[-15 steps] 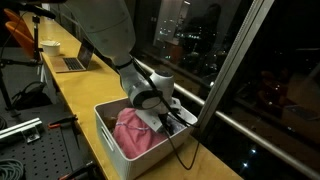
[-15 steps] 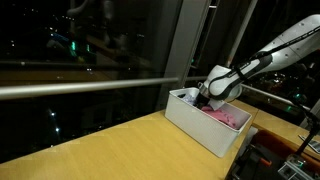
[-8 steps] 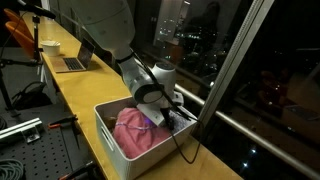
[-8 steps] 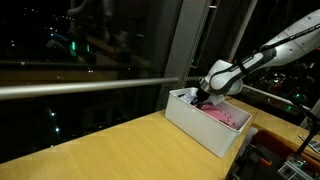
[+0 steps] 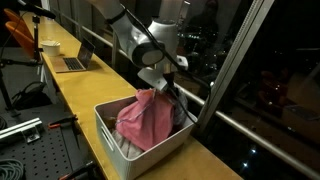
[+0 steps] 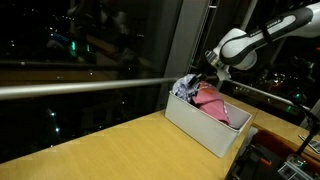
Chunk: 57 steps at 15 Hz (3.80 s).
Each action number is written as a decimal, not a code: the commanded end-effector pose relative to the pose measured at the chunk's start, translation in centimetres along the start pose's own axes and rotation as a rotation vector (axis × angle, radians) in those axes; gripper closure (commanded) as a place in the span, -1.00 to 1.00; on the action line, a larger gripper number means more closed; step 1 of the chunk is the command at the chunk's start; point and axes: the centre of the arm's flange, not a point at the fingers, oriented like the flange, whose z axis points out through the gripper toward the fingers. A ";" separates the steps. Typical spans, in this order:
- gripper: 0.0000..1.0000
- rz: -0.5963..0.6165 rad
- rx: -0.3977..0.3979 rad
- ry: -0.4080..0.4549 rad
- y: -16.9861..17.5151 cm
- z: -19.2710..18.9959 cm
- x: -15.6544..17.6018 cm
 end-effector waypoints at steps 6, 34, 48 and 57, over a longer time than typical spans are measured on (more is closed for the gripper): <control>0.99 -0.162 -0.015 0.225 -9.7 -19.3 7.3; 0.46 -0.430 0.393 -0.019 -32.5 -3.5 -5.2; -1.00 -0.205 0.148 0.014 -7.3 -3.3 -4.4; -1.00 -0.046 0.041 -0.173 3.9 3.9 -14.9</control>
